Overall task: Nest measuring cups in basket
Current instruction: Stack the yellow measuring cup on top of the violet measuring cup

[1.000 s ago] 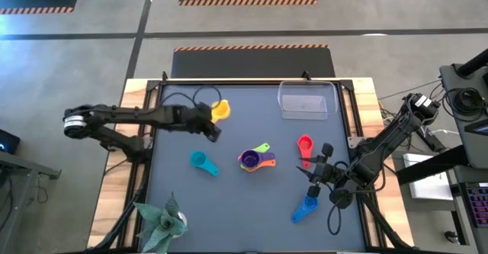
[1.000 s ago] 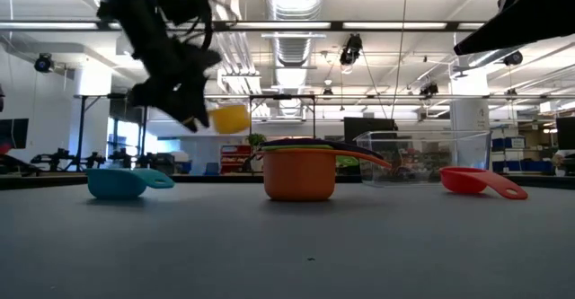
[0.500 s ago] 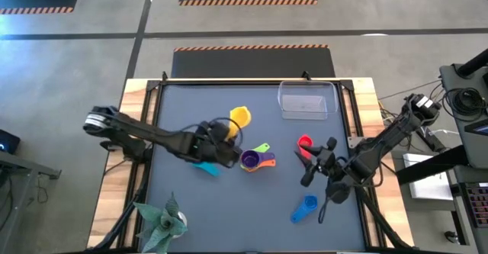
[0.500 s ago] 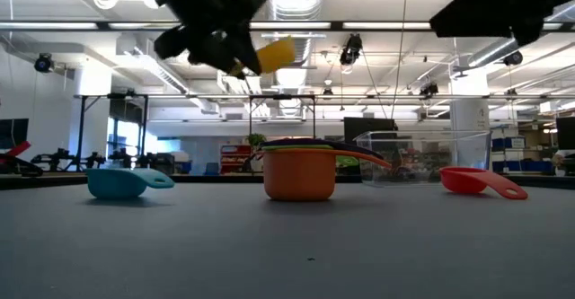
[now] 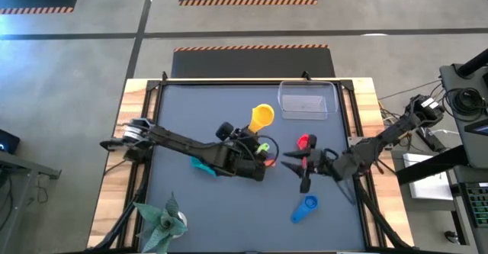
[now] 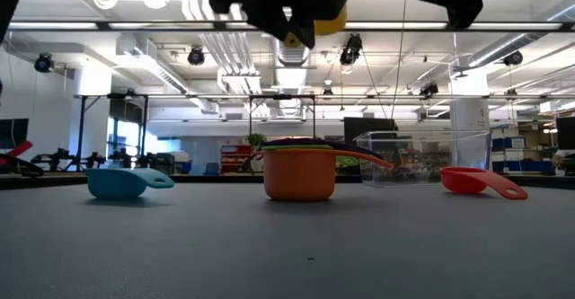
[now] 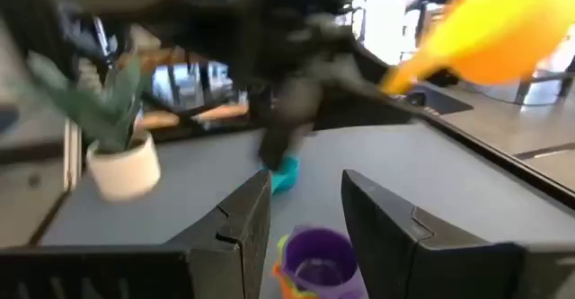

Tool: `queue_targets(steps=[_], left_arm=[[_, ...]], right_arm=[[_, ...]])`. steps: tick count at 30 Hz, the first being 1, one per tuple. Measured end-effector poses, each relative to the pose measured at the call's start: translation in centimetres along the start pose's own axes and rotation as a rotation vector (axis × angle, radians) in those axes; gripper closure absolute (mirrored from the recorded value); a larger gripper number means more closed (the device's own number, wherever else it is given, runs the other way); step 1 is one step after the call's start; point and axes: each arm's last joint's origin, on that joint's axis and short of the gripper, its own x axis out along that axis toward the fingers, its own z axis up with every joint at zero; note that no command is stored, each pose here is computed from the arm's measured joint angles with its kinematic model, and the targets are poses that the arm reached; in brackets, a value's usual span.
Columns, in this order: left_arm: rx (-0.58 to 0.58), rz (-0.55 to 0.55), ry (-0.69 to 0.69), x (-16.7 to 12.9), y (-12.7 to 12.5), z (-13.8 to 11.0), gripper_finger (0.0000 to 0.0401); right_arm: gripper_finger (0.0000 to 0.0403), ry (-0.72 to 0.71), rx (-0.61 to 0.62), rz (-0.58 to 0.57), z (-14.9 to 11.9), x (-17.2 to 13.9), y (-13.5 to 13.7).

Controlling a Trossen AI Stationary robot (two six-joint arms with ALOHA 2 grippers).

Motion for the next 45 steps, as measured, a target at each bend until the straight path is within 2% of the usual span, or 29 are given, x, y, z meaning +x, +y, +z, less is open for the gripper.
queue_targets(steps=[6,10,13,22,28,32,38,42,45], left_arm=[[0.018,0.034,-0.088,-2.1,-1.1,0.0,0.0286],[0.009,0.071,-0.12,-1.8,-1.5,-0.8,0.0286],[0.01,0.1,-0.14,-1.3,-2.0,-1.4,0.0286],[-0.003,0.153,-0.182,-0.2,-2.8,-2.5,0.0286],[0.006,0.162,-0.192,0.0,-3.3,-2.9,0.0286],[0.011,0.163,-0.192,0.0,-3.3,-3.1,0.0286],[0.011,0.16,-0.194,-0.2,-3.3,-3.2,0.0286],[0.007,0.17,-0.206,-0.1,-3.3,-3.1,0.0286],[0.01,0.168,-0.207,-0.2,-3.3,-3.1,0.0286]], right_arm=[[0.0275,-0.201,0.203,-0.023,-0.7,-0.6,-3.9],[0.0275,-0.305,0.31,0.013,-1.0,-0.5,-5.8],[0.0275,-0.318,0.348,0.011,-1.1,-0.2,-6.4],[0.0275,-0.351,0.285,-0.008,1.3,0.8,-5.8],[0.0275,-0.294,0.177,-0.042,2.3,2.6,-4.7],[0.0275,-0.269,0.133,-0.096,2.9,4.0,-4.0],[0.0275,-0.218,0.092,-0.269,3.9,5.5,-3.5],[0.0275,-0.206,0.064,-0.285,4.6,6.0,-3.1],[0.0279,-0.172,0.062,-0.34,4.8,6.2,-3.2]])
